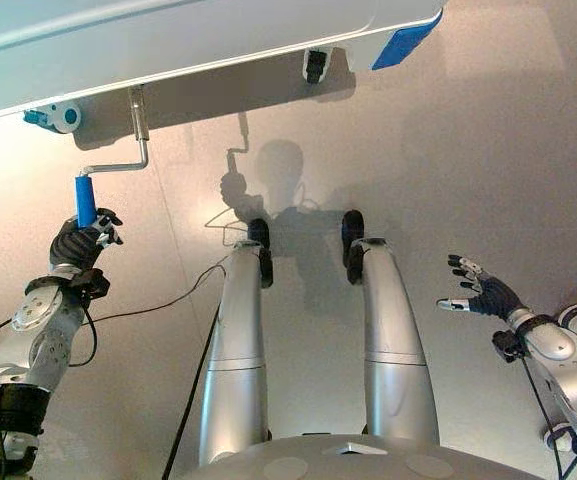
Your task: Raise the hospital bed
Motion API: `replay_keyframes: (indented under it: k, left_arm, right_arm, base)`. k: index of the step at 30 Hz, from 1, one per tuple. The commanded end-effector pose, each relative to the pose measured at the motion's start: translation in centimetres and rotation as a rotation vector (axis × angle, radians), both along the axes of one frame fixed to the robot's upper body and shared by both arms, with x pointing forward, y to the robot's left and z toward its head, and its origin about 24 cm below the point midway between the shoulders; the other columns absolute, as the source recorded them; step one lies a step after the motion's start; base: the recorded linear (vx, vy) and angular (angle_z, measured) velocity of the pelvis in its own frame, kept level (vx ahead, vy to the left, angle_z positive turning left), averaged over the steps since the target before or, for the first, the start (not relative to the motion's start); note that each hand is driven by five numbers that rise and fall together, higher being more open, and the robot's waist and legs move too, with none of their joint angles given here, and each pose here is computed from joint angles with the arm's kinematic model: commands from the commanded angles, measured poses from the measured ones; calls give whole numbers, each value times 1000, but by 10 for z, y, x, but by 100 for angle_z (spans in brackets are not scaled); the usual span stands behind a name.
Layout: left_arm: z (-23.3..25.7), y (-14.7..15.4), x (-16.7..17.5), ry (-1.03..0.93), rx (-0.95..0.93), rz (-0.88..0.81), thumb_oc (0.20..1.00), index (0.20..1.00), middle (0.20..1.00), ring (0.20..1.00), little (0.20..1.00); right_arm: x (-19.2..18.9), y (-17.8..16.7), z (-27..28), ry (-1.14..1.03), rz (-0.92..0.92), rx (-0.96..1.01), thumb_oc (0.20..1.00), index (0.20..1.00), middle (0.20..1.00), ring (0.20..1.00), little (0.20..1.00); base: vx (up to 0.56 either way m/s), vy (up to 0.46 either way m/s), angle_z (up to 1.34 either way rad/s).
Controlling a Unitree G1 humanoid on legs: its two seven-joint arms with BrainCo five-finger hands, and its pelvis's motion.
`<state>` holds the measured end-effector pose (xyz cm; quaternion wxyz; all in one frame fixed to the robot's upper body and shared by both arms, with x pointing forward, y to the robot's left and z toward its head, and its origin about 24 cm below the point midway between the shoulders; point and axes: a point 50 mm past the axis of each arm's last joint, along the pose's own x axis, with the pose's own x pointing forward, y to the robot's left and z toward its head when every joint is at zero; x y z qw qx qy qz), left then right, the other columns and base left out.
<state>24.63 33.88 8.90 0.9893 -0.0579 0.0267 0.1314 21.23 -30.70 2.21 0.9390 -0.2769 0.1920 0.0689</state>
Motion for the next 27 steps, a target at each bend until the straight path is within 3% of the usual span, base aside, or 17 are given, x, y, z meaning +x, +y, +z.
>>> replay_keyframes:
  k: [1, 27]
  left_arm:
    - [7, 61, -33, 39, 103, 273, 200, 200, 200, 200, 200]
    - [22, 67, -16, 76, 202, 255, 200, 200, 200, 200, 200]
  right_arm:
    - [-3, 0, 5, -5, 19, -1, 1000, 1000, 1000, 1000, 1000]
    - [2, -4, 25, -42, 33, -21, 1000, 1000, 1000, 1000, 1000]
  base:
    - [0, 0, 0]
    - [0, 6, -2]
